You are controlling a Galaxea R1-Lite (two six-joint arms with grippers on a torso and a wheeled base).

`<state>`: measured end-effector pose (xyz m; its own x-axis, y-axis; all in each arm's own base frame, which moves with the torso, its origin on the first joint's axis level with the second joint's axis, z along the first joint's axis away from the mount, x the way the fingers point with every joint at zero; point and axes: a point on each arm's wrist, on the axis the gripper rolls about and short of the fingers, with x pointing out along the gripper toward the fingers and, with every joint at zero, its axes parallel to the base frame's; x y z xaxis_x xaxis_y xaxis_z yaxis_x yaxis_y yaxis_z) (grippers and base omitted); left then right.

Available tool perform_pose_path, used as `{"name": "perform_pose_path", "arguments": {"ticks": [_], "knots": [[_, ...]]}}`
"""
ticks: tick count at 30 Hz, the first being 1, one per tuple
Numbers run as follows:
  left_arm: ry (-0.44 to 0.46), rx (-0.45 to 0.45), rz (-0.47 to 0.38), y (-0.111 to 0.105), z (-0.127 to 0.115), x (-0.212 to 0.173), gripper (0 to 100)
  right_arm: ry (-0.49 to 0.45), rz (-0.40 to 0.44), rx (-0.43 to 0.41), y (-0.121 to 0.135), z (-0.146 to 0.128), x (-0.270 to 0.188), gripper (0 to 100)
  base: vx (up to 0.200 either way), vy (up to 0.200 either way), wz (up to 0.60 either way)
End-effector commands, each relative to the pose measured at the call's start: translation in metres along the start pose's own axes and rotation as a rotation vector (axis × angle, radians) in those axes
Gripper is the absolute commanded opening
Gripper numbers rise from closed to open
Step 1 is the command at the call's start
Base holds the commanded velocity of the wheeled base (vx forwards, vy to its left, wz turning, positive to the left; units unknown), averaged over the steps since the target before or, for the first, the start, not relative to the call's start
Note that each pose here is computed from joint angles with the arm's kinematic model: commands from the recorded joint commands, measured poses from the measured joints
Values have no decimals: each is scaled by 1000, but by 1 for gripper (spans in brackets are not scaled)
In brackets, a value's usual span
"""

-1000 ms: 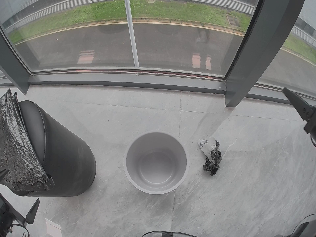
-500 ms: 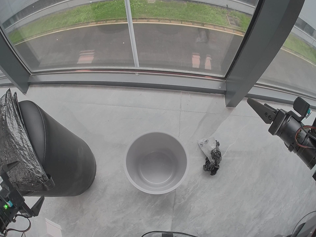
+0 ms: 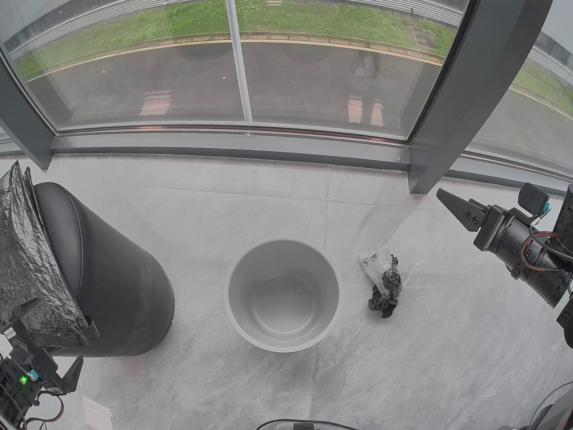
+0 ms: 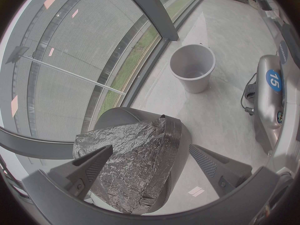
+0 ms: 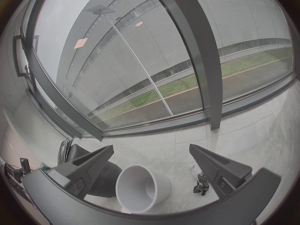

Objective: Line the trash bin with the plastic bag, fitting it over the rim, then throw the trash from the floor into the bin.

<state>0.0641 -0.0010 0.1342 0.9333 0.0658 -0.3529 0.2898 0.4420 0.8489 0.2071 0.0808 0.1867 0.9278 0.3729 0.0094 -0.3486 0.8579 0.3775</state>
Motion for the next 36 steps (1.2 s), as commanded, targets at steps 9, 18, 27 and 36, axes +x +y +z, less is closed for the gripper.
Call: {"name": "perform_pose_path", "arguments": {"ticks": [9, 18, 27, 36], "knots": [[32, 8, -10, -5, -2, 8, 100, 22, -14, 1, -3, -5, 5, 100, 0, 0, 0], [32, 2, -16, -1, 3, 28, 100, 32, -18, 6, -4, -8, 7, 100, 0, 0, 0], [61, -6, -12, -2, 4, 42, 100, 47, -38, 23, -9, -11, 12, 100, 0, 0, 0], [51, -24, 12, -3, 4, 44, 100, 9, -34, 29, -11, -10, 15, 100, 0, 0, 0]]}}
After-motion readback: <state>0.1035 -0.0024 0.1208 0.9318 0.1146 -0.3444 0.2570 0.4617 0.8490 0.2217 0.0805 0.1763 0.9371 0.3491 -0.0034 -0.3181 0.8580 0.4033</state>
